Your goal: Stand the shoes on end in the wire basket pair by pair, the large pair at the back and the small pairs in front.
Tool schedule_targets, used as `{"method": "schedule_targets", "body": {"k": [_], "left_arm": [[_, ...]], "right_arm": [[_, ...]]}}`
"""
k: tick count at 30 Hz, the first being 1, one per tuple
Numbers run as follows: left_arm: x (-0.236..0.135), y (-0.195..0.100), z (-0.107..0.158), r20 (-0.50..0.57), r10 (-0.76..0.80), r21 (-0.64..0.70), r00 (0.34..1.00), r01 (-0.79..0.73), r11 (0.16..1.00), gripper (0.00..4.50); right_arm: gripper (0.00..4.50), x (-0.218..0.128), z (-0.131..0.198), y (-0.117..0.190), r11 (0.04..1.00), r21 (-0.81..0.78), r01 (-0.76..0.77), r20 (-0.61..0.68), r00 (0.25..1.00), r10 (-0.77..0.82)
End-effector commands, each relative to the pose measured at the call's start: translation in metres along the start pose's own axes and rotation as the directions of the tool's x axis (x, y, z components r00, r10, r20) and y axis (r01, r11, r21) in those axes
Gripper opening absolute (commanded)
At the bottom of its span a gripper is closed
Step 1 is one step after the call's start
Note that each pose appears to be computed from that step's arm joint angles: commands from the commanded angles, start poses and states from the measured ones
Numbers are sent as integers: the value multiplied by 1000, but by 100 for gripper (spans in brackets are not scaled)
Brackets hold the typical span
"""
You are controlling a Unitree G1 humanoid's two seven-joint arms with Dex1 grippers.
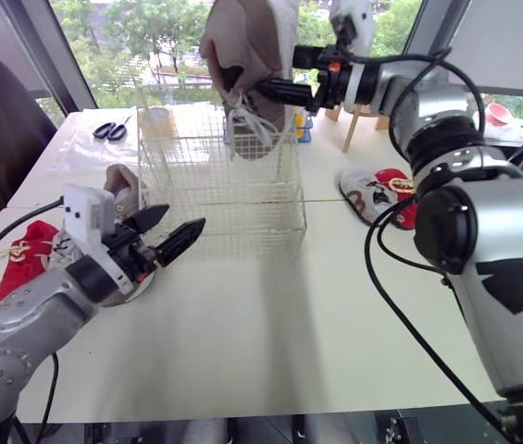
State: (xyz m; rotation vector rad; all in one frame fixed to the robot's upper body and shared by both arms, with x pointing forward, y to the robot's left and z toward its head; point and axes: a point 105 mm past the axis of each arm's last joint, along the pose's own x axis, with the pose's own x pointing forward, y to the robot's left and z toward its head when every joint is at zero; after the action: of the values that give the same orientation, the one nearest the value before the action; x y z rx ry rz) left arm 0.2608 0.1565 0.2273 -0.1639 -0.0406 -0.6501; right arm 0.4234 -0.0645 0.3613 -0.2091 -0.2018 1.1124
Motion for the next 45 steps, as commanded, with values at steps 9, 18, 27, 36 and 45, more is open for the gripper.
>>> {"method": "schedule_targets", "body": {"k": [9, 18, 27, 36, 45], "left_arm": [[4, 15, -15, -13, 18, 22, 1000, -17, 1000, 428], [3, 15, -19, -34, 26, 30, 999, -25, 999, 428], [3, 17, -31, -82, 64, 45, 995, -60, 997, 428], [5, 10, -23, -69, 72, 50, 995, -68, 996, 428], [14, 13, -17, -77, 67, 63, 995, -63, 996, 428]], "right_arm": [[233, 3, 27, 5, 1000, 2, -31, 119, 992, 30], [172, 6, 33, 11, 997, 1, -75, 134, 988, 75], [172, 18, -9, 11, 992, -118, -36, -92, 995, 25], [445, 1, -3, -6, 990, -129, 52, -78, 995, -62], [449, -44, 17, -28, 975, -180, 132, -26, 990, -139]]}}
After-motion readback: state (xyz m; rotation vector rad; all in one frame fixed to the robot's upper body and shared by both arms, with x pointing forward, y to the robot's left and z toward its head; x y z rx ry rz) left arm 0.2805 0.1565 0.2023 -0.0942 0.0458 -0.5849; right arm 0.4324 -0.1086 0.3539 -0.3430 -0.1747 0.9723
